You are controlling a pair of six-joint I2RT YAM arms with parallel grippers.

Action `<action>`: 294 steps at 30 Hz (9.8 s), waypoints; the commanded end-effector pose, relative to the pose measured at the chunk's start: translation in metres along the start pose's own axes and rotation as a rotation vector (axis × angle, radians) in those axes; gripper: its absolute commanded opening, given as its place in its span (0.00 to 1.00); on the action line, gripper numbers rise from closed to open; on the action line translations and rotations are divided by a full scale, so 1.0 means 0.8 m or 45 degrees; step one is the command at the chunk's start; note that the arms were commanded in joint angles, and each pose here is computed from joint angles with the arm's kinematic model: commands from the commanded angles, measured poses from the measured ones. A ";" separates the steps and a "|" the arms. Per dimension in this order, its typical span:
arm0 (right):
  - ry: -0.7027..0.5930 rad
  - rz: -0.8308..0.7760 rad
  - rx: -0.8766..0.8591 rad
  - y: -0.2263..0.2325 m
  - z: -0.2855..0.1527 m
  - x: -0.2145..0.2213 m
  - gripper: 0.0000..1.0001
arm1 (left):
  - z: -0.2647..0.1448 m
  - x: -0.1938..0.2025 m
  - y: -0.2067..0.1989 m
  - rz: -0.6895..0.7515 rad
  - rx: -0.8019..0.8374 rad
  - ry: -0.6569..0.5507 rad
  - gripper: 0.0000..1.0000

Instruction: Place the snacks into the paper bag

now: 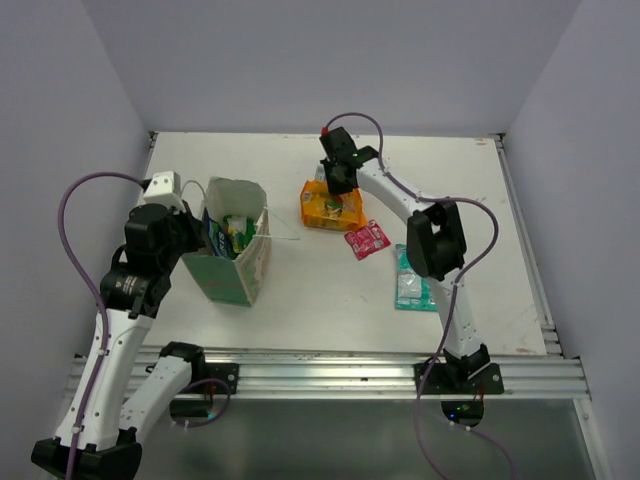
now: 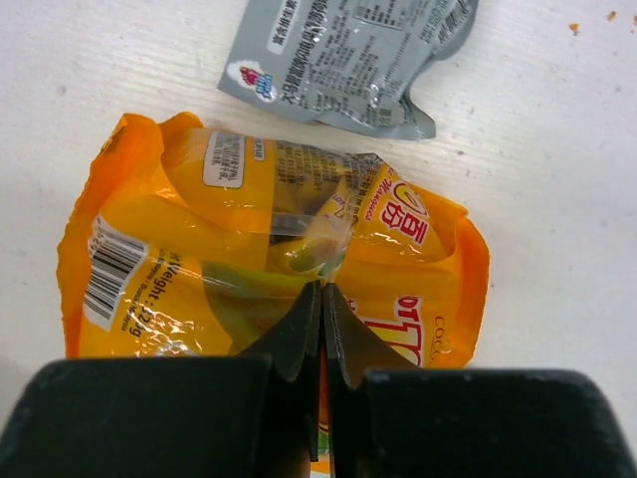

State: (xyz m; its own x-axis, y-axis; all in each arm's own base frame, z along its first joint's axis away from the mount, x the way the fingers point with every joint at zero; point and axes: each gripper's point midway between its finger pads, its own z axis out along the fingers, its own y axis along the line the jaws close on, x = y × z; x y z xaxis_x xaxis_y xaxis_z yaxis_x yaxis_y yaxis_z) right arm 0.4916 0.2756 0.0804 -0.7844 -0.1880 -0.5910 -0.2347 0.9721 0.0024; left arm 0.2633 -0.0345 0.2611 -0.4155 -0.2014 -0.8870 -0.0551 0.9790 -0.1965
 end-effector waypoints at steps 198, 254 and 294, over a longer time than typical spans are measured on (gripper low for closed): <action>0.118 0.213 0.042 -0.019 -0.103 0.135 0.68 | -0.013 -0.001 0.035 0.060 -0.176 -0.042 0.00; -0.193 -0.316 -0.949 0.327 -0.342 0.008 0.53 | -0.022 -0.009 0.034 0.040 -0.172 -0.064 0.00; -0.192 0.194 0.079 -0.066 0.062 -0.087 0.69 | -0.012 -0.019 0.038 0.061 -0.224 -0.027 0.00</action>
State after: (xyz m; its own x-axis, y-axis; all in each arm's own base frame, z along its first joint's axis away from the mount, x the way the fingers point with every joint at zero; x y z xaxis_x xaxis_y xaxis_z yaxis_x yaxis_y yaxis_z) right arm 0.5742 0.2483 0.0918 -0.7315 -0.0093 -0.6817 -0.0874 0.9929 0.0802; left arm 0.2585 -0.0035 0.2614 -0.4161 -0.1682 -0.8936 -0.1968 0.9761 -0.0920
